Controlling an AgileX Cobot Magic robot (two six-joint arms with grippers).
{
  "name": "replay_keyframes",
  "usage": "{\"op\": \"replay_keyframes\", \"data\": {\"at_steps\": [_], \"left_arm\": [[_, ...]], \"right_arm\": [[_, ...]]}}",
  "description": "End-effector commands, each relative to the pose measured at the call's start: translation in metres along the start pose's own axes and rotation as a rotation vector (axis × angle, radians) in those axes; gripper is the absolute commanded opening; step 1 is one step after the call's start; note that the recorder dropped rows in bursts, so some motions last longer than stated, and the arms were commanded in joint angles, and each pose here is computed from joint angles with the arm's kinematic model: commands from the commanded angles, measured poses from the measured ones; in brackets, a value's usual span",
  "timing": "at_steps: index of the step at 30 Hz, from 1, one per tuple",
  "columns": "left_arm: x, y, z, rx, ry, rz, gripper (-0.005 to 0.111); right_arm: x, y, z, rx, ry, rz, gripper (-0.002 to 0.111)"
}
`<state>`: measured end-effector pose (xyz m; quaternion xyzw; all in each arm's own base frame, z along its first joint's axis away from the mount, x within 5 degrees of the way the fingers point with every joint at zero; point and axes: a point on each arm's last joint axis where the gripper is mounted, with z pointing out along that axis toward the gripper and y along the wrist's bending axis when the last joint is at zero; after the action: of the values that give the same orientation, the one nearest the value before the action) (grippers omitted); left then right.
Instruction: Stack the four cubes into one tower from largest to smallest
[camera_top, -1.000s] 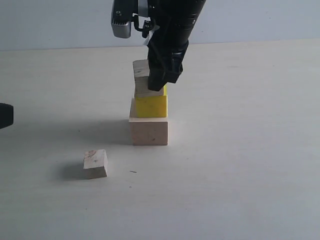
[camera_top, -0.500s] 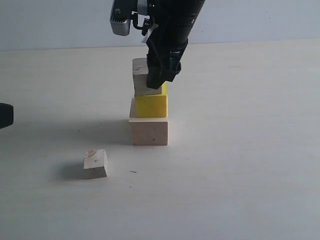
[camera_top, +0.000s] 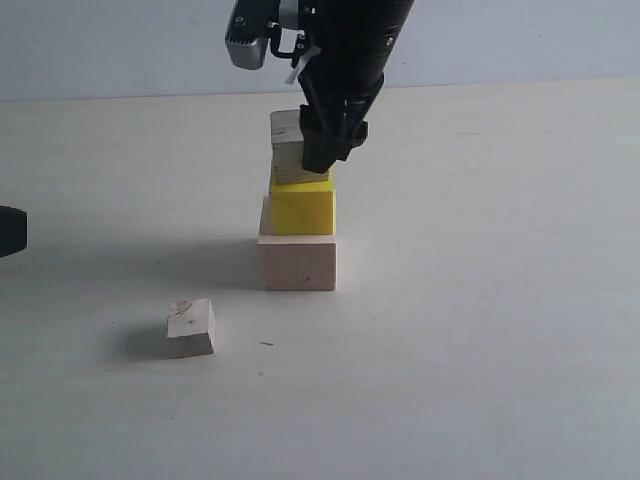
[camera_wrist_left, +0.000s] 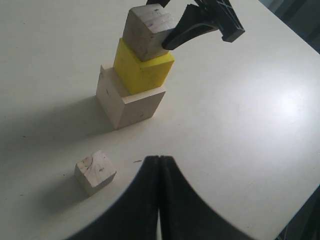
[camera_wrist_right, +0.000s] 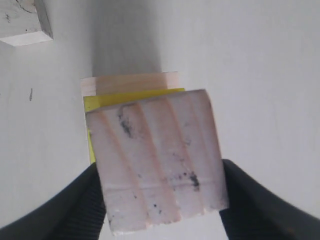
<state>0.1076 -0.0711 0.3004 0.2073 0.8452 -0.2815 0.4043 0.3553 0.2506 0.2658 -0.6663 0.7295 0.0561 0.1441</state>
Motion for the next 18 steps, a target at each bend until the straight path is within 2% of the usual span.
{"op": "replay_keyframes", "data": {"at_steps": [1, 18], "left_arm": [[0.0002, 0.0002, 0.0001, -0.001, -0.005, -0.004, 0.000], [0.0003, 0.0003, 0.0001, -0.002, -0.004, -0.003, 0.000]], "right_arm": [[-0.0014, 0.0012, -0.0058, 0.007, -0.023, 0.013, 0.060], [0.0004, 0.0039, -0.0058, -0.023, -0.004, 0.013, 0.060]]}}
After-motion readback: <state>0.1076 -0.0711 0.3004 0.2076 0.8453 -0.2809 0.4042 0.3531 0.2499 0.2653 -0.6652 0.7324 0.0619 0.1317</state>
